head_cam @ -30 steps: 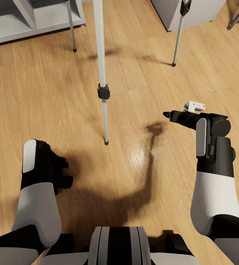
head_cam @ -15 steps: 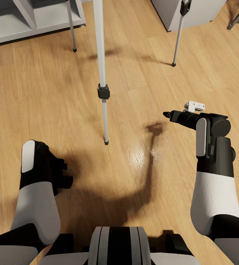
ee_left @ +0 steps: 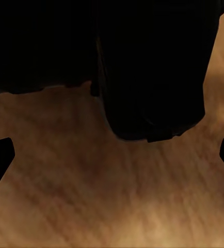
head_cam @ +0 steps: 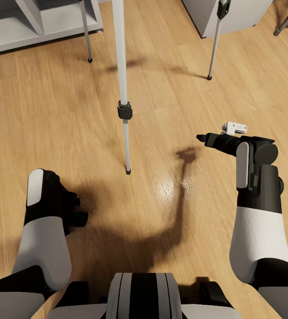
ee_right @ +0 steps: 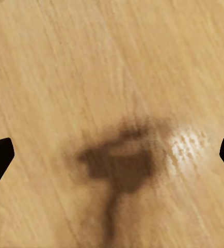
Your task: Attach the digital camera to the camera tripod in the bedroom.
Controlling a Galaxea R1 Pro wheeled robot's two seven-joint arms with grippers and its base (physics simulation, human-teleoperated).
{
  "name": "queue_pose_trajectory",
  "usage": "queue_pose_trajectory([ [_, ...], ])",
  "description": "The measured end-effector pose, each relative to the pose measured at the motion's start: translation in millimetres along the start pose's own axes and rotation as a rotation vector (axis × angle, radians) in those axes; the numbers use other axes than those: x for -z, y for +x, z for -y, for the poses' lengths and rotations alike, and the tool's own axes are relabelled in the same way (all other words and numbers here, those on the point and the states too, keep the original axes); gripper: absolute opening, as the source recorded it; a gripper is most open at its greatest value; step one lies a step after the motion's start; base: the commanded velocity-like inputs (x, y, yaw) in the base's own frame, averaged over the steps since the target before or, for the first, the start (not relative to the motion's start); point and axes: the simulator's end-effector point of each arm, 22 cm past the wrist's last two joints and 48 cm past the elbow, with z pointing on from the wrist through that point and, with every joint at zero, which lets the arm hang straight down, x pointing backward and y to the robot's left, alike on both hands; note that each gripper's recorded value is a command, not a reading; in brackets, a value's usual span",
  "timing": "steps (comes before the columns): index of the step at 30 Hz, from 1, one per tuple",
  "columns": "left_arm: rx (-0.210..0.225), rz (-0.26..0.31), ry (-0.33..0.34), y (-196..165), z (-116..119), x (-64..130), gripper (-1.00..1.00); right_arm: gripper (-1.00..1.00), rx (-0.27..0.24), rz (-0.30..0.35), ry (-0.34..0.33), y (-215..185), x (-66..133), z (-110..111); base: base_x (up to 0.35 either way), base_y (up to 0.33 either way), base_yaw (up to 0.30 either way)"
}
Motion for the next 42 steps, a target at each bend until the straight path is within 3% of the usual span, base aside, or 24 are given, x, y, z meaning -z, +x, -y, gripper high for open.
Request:
queue_pose_trajectory([
  [27, -0.014, 0.035, 0.002, -3, 1, -10.4, 1.00, 1.00, 0.000, 0.000, 0.000, 0, 0.0, 0, 0.000, 0.000, 0.000],
  [42, 0.008, 0.072, -0.001, -11, 6, -24.5, 1.00, 1.00, 0.000, 0.000, 0.000, 0, 0.0, 0, 0.000, 0.000, 0.000],
])
